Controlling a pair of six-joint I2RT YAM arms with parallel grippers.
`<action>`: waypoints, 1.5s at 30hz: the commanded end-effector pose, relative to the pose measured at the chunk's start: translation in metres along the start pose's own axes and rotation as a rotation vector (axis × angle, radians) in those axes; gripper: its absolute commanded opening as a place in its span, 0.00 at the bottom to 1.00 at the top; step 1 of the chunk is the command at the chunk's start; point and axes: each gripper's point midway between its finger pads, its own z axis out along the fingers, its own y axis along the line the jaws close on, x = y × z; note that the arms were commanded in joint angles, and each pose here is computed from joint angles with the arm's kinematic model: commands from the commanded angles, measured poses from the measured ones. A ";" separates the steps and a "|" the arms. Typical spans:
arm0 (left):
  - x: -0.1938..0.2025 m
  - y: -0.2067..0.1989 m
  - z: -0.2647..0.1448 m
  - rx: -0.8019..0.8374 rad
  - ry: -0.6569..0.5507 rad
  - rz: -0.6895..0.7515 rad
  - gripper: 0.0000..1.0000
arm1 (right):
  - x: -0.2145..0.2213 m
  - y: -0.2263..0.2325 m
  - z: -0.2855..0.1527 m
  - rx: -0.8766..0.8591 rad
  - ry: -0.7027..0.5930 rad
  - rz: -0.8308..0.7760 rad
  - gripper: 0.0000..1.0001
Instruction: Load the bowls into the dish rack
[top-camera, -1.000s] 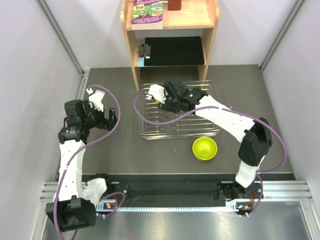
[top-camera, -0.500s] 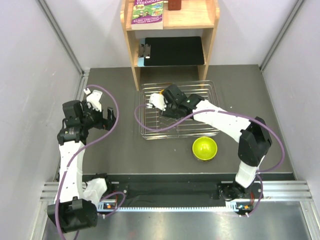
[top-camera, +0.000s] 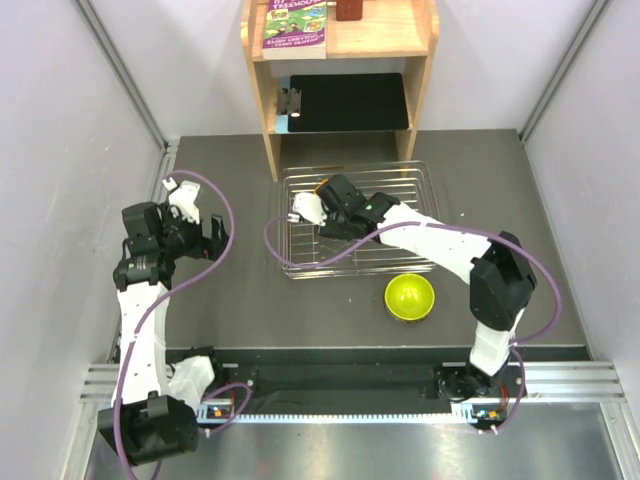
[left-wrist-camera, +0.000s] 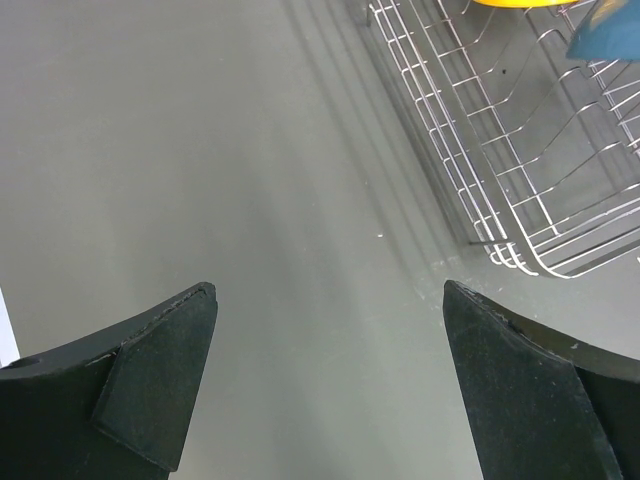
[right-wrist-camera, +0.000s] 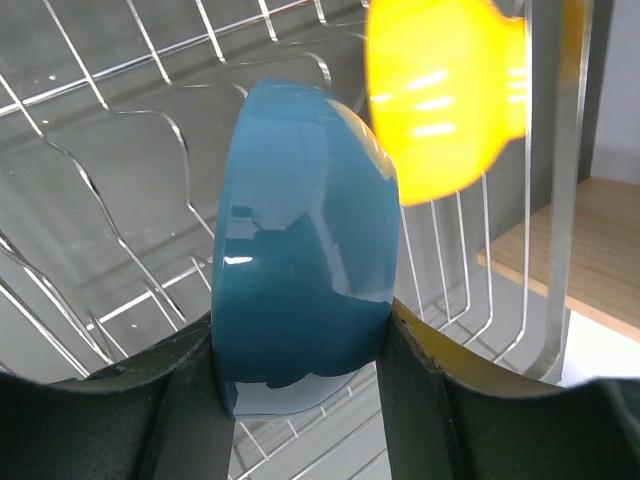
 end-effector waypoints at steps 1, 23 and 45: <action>-0.010 0.000 -0.002 0.004 -0.051 0.009 0.99 | -0.031 -0.008 0.000 0.050 -0.064 -0.026 0.00; -0.005 0.003 -0.004 0.010 -0.055 0.000 0.99 | -0.037 0.013 0.024 0.053 0.018 -0.198 0.02; -0.004 0.003 -0.005 0.011 -0.060 0.003 0.99 | -0.041 -0.007 0.009 0.121 0.034 -0.216 0.80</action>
